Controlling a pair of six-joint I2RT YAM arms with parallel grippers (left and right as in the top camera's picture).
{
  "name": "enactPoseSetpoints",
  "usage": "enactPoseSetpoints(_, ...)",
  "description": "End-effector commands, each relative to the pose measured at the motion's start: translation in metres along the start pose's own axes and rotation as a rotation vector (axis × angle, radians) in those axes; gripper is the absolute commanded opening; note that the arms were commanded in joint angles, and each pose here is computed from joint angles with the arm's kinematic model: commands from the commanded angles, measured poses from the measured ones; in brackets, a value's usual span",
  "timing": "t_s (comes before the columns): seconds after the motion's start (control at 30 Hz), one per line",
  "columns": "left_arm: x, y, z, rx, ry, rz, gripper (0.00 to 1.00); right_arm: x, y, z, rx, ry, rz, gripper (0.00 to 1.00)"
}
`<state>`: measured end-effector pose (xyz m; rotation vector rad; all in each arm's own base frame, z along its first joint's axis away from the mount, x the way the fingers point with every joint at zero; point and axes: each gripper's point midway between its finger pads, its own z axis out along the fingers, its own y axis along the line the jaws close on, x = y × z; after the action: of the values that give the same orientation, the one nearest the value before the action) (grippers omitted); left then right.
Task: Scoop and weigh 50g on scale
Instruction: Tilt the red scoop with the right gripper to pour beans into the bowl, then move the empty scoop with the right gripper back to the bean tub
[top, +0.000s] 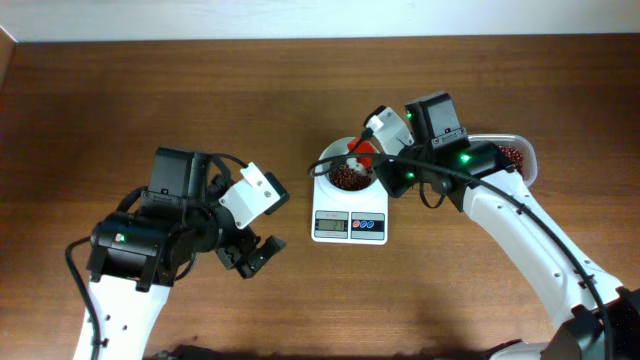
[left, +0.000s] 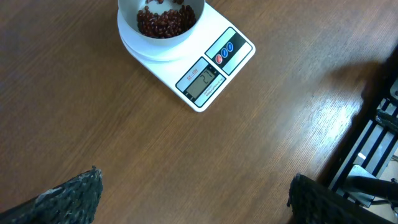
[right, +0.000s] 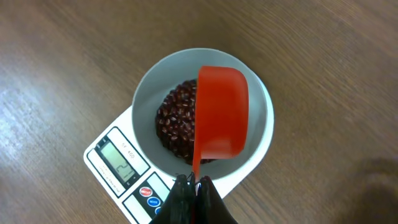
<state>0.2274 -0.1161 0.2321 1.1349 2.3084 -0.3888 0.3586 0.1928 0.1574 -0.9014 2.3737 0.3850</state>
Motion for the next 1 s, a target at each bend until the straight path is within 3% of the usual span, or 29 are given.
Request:
enactPoseSetpoints(0.0, -0.004, 0.002, -0.004, -0.013, -0.014, 0.020, 0.99, -0.007, 0.010, -0.009, -0.038, -0.030, -0.033, 0.04)
enactPoseSetpoints(0.17, -0.004, 0.002, -0.004, -0.013, -0.014, 0.020, 0.99, -0.008, 0.010, -0.010, -0.040, -0.035, 0.006, 0.04)
enactPoseSetpoints(0.23, -0.004, 0.002, -0.004, -0.013, -0.014, 0.020, 0.99, -0.014, 0.007, -0.014, -0.033, -0.055, 0.098, 0.04)
enactPoseSetpoints(0.4, -0.004, 0.002, -0.004, -0.013, -0.014, 0.020, 0.99, -0.040, -0.026, -0.073, 0.126, -0.179, 0.144, 0.04)
enactPoseSetpoints(0.6, -0.004, 0.002, -0.004, -0.013, -0.014, 0.020, 0.99, 0.035, -0.095, -0.140, 0.492, -0.012, 0.337, 0.04)
enactPoseSetpoints(0.97, -0.004, 0.002, -0.004, -0.013, -0.014, 0.019, 0.99, 0.101, -0.159, -0.135, 0.591, 0.134, 0.621, 0.04)
